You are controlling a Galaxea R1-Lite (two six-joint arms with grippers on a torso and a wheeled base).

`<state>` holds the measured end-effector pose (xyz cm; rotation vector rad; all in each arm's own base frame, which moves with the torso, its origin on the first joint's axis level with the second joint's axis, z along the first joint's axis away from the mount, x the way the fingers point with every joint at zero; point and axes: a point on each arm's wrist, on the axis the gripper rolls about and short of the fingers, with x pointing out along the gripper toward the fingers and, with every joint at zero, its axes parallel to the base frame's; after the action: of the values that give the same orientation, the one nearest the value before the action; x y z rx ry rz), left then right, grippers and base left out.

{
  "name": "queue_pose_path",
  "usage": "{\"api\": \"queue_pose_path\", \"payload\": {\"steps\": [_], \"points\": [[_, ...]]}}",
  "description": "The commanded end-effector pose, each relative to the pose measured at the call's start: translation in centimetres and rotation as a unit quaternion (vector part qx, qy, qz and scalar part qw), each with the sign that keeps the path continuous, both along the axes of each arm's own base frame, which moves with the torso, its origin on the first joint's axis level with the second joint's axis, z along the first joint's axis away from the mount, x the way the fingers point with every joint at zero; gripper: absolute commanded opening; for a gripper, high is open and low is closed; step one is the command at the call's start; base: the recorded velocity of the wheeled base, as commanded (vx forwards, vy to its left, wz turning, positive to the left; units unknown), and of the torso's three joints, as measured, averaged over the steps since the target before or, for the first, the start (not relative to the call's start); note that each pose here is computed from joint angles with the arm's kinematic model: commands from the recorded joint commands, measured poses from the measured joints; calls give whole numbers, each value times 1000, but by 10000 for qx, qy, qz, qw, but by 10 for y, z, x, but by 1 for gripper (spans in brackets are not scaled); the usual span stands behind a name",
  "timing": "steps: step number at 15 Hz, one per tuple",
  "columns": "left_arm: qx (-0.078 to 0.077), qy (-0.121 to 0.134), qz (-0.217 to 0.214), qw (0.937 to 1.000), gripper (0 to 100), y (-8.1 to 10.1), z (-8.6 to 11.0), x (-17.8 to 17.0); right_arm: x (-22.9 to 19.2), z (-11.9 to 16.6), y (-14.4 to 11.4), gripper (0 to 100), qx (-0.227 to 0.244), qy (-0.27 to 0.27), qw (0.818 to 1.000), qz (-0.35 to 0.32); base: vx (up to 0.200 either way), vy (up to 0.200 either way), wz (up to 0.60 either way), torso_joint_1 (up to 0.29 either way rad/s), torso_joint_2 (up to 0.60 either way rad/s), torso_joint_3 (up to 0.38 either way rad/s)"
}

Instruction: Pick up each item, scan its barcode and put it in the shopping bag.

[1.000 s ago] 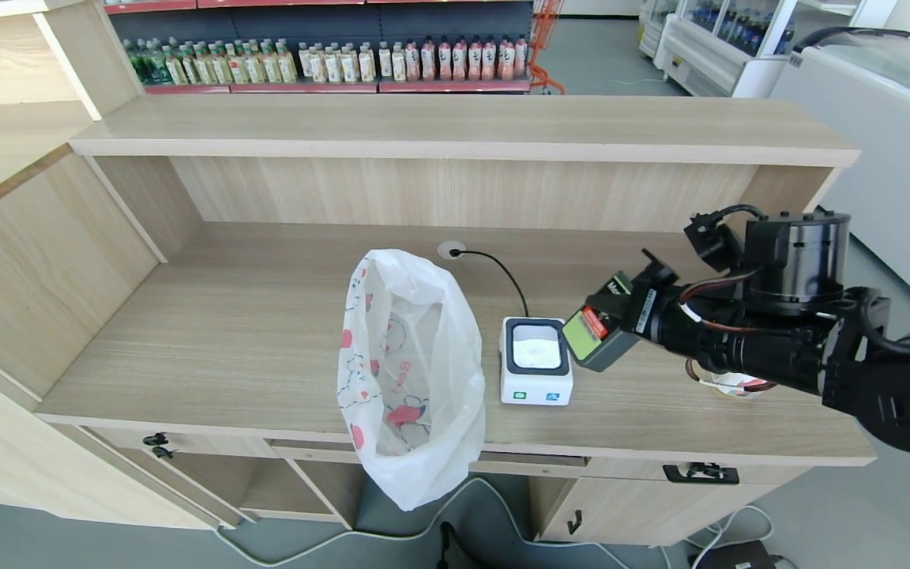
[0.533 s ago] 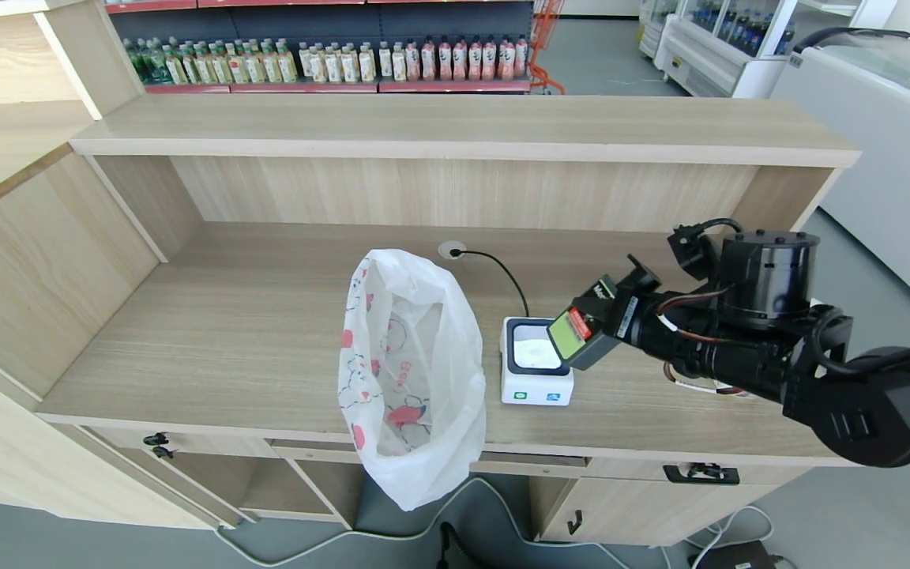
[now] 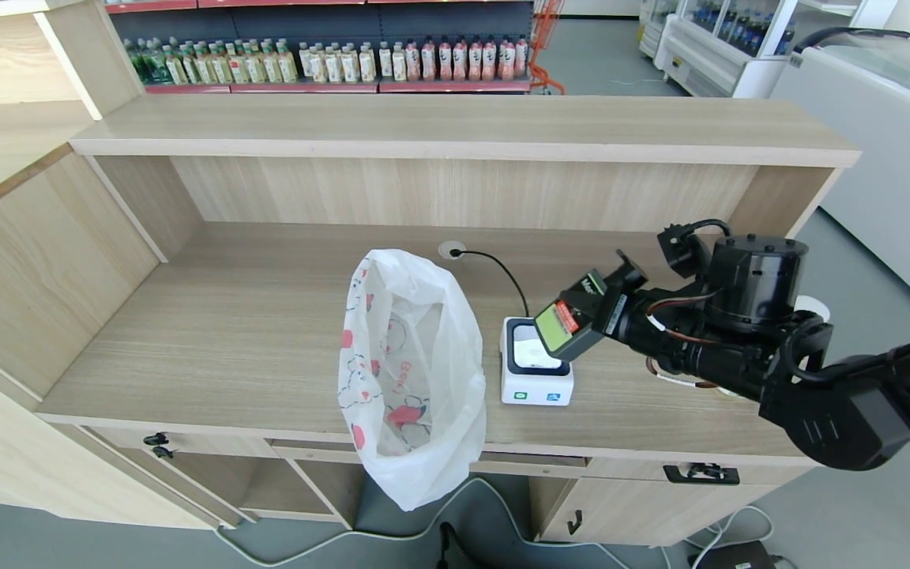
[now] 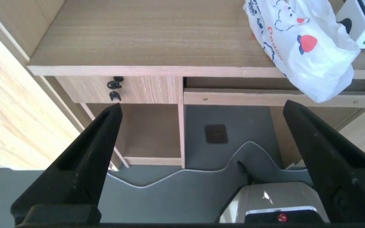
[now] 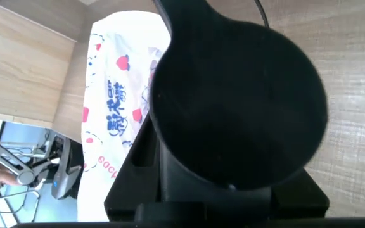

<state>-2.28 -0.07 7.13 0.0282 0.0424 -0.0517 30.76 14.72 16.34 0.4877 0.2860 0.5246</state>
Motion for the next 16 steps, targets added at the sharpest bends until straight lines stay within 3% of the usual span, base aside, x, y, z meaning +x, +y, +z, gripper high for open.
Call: {"api": "queue_pose_path", "payload": {"steps": [1,16], "points": [[1,-1,-5,10000,100,0,0,0,5,-9,4,0,-55,69,9999,62,0,0,0,0,0,0],[1,-1,-5,10000,100,0,0,0,32,-25,19,0,-228,-146,9995,135,0,0,0,0,0,0]]}}
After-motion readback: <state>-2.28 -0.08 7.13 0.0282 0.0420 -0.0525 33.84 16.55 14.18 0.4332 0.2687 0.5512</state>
